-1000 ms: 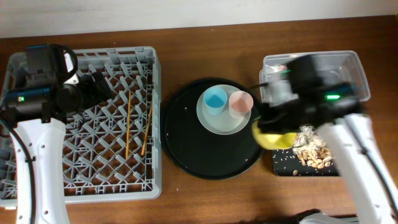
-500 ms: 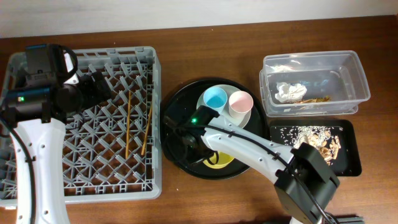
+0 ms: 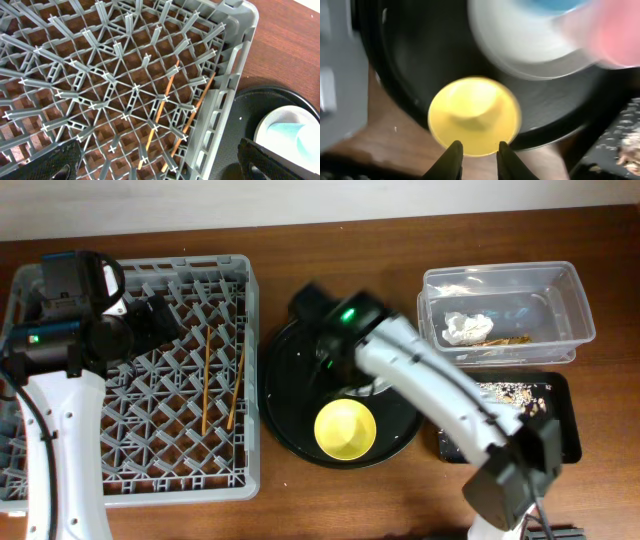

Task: Sort waste into correct bins and load items into the dishwasher rack
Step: 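Set the yellow bowl back on the round tray, open right gripper, then reach the right gripper to the pink cup and grasp it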

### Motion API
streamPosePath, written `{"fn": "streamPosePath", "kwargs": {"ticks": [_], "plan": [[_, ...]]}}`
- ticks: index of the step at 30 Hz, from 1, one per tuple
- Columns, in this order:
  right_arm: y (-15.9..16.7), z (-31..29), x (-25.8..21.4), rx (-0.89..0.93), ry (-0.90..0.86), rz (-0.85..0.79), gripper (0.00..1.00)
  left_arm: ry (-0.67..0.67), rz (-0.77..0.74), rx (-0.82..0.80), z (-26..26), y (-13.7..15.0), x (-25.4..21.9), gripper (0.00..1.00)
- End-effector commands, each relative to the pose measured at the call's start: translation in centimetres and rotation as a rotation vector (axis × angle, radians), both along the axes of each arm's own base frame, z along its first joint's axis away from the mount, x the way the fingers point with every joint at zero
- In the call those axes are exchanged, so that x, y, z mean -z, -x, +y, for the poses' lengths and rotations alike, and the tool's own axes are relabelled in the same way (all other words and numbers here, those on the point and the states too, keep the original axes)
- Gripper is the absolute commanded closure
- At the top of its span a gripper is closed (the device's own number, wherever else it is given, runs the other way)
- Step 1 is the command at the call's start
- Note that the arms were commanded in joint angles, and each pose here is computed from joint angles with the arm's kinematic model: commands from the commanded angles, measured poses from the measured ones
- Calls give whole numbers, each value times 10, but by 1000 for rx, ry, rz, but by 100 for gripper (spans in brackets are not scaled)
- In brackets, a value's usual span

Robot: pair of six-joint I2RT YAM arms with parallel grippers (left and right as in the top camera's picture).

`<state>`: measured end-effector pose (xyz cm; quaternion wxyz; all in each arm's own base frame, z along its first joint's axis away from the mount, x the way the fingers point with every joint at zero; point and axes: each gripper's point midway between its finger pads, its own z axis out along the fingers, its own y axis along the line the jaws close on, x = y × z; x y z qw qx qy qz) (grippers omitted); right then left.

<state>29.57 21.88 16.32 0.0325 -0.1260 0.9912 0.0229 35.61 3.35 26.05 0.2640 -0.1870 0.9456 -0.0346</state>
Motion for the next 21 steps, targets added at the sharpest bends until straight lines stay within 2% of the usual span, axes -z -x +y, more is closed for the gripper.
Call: {"fn": "streamPosePath", "kwargs": {"ticks": [1,3,6,7,8,11,14,17,21], "plan": [[-22,-37,-40,98,-25,-91,71,6,-10,-10,1,-2,-3,1],[-27,-57,-40,135,-14,-82,55,6,-10,-10,1,-2,-3,1],[-30,-68,-24,29,21,-51,55,6,-10,-10,1,-2,-3,1],[-29,-69,-14,0,34,-31,58,6,-10,-10,1,-2,-3,1],[-30,-69,-4,-23,40,-22,67,6,-10,-10,1,-2,-3,1],[-40,-72,17,-36,73,-59,73,7,-10,-10,1,-2,-3,1],[-49,-77,40,-31,106,-96,72,6,-10,-10,1,-2,-3,1],[-51,-77,65,-34,106,-114,61,6,-10,-10,1,-2,-3,1],[-60,-74,85,-63,97,-162,61,6,-10,-10,1,-2,-3,1]]}}
